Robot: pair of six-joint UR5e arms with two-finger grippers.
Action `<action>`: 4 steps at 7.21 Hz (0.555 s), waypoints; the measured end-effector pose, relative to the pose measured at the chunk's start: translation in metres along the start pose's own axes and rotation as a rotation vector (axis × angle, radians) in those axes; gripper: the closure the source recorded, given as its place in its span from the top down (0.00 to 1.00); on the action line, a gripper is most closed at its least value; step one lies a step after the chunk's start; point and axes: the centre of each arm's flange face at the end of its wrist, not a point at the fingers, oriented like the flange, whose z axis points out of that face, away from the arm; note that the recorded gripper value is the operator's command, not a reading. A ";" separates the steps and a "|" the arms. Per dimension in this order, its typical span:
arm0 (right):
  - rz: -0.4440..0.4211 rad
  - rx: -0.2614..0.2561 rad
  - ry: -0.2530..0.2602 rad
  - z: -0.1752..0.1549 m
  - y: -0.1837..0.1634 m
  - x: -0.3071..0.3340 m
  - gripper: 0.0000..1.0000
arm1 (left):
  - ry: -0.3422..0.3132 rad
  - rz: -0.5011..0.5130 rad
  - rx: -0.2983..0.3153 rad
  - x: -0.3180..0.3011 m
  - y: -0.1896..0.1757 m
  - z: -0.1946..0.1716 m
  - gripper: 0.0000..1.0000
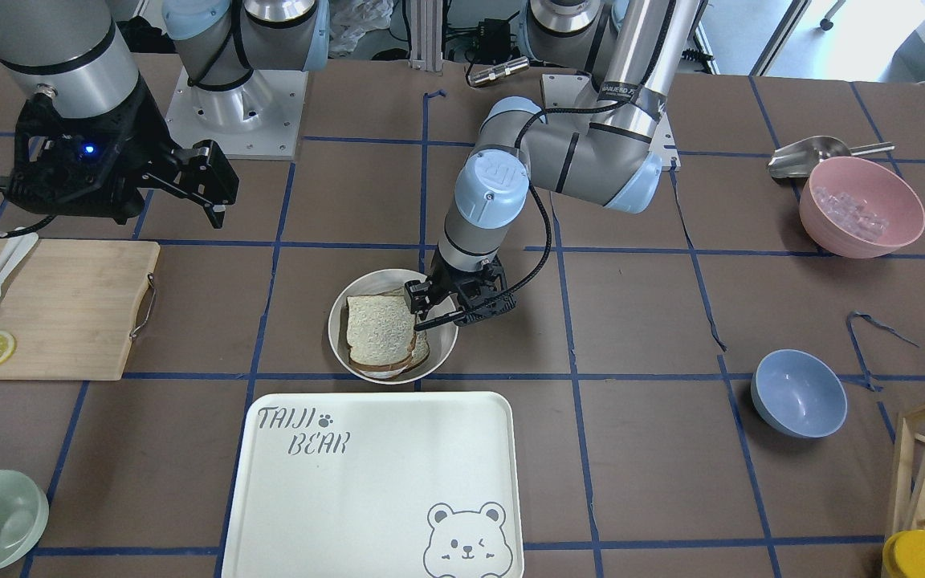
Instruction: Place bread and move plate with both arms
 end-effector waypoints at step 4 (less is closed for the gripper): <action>-0.010 -0.022 0.002 0.011 0.014 0.000 1.00 | -0.012 -0.002 -0.012 -0.005 0.003 0.008 0.00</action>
